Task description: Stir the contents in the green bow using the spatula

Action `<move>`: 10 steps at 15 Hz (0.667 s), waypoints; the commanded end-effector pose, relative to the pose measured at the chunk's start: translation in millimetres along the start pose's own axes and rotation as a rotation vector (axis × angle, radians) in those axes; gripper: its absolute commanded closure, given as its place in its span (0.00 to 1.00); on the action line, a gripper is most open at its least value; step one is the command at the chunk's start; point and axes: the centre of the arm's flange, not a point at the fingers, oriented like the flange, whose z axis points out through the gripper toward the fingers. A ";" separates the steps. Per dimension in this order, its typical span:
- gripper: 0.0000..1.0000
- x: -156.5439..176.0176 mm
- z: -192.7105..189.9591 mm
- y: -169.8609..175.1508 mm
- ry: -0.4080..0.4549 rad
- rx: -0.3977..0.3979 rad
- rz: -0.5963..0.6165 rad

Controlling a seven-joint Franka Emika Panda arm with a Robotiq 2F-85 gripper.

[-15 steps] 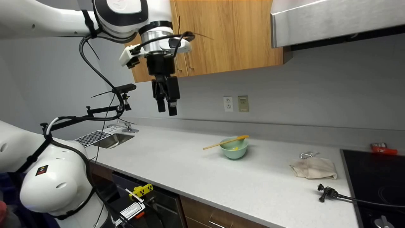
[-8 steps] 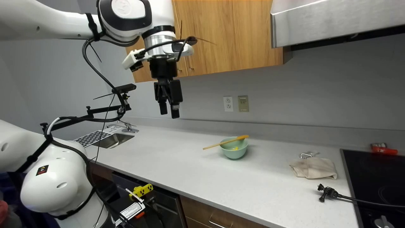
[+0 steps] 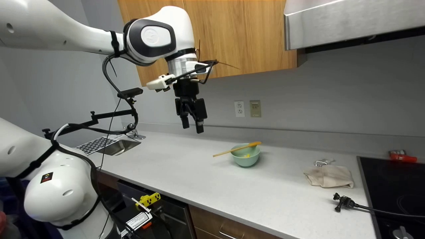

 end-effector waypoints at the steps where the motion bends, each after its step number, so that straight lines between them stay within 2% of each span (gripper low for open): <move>1: 0.00 32.9 18.5 -23.5 0.040 0.040 0.007; 4: 0.00 58.8 33.2 -51.0 0.067 0.085 -0.009; 6: 0.00 69.9 39.8 -74.2 0.078 0.114 -0.061; 7: 0.00 53.2 37.3 -56.5 0.064 0.081 -0.037; 10: 0.00 62.5 45.7 -74.7 0.058 0.088 -0.067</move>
